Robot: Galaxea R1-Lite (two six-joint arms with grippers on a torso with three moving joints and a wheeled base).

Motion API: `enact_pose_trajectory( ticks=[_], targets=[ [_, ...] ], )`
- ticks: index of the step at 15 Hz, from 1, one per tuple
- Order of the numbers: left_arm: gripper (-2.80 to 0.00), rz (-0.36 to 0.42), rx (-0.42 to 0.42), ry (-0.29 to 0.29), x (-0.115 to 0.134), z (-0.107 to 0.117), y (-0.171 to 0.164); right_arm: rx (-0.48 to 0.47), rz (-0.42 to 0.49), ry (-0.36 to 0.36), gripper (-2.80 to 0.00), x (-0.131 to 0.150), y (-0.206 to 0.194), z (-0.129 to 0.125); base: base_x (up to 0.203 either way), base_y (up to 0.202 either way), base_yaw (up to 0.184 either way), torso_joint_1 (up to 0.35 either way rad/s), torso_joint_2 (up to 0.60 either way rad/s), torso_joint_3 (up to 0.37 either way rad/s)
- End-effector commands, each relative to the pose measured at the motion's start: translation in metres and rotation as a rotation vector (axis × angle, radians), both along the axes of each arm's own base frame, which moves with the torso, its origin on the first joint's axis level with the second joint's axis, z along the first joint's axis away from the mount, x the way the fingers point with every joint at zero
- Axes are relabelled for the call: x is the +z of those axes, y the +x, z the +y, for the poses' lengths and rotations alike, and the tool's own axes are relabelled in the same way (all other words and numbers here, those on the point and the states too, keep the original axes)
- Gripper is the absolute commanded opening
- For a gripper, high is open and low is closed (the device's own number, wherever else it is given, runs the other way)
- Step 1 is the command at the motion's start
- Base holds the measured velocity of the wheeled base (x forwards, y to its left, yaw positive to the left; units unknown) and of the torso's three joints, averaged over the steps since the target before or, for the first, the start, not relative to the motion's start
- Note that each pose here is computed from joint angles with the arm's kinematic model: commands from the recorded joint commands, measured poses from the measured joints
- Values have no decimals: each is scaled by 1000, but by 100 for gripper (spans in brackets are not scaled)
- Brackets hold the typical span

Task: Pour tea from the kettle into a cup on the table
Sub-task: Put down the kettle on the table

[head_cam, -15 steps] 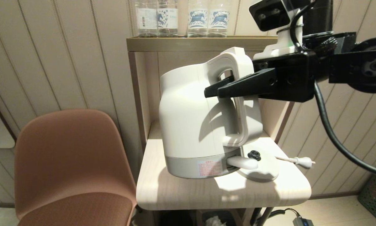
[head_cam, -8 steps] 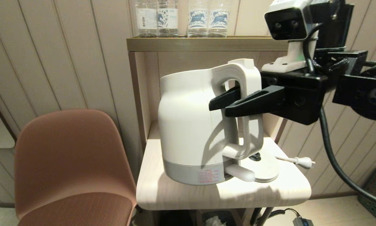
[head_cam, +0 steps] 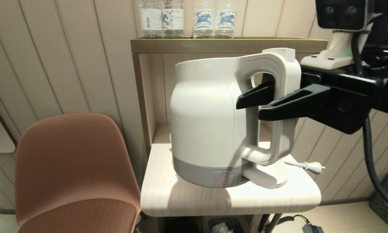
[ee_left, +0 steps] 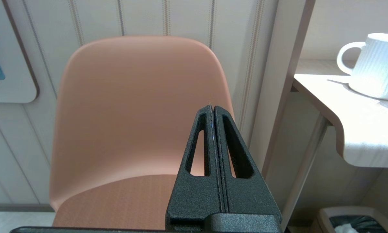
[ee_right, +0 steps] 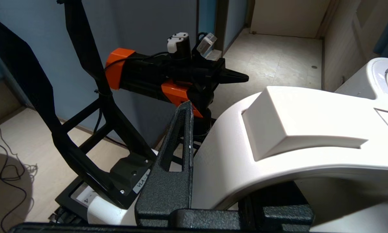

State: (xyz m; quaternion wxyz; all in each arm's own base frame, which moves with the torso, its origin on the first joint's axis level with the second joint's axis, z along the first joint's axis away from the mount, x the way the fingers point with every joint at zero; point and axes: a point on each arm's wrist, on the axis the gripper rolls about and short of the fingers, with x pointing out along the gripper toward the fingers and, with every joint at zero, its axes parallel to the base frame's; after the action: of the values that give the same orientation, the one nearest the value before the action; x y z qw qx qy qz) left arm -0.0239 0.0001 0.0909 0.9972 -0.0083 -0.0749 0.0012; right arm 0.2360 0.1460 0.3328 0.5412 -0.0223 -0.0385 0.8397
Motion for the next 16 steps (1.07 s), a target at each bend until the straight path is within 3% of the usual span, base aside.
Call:
enact_pose_trajectory(
  ticks=[1,8,16],
  targets=[
    [-280,-2,-1,0,0,0,0,26,-16,3,-280,2,-5,-9,0,0,0,0,0,0],
    [-280,-2,1,-1,0,0,0,-139,-34,8,-280,-6,3,-52,0,0,0,0,0,0],
    [-280,-2,1,-1,0,0,0,-254,-22,3,-280,-20,13,-80,0,0,0,0,0,0]
  ],
)
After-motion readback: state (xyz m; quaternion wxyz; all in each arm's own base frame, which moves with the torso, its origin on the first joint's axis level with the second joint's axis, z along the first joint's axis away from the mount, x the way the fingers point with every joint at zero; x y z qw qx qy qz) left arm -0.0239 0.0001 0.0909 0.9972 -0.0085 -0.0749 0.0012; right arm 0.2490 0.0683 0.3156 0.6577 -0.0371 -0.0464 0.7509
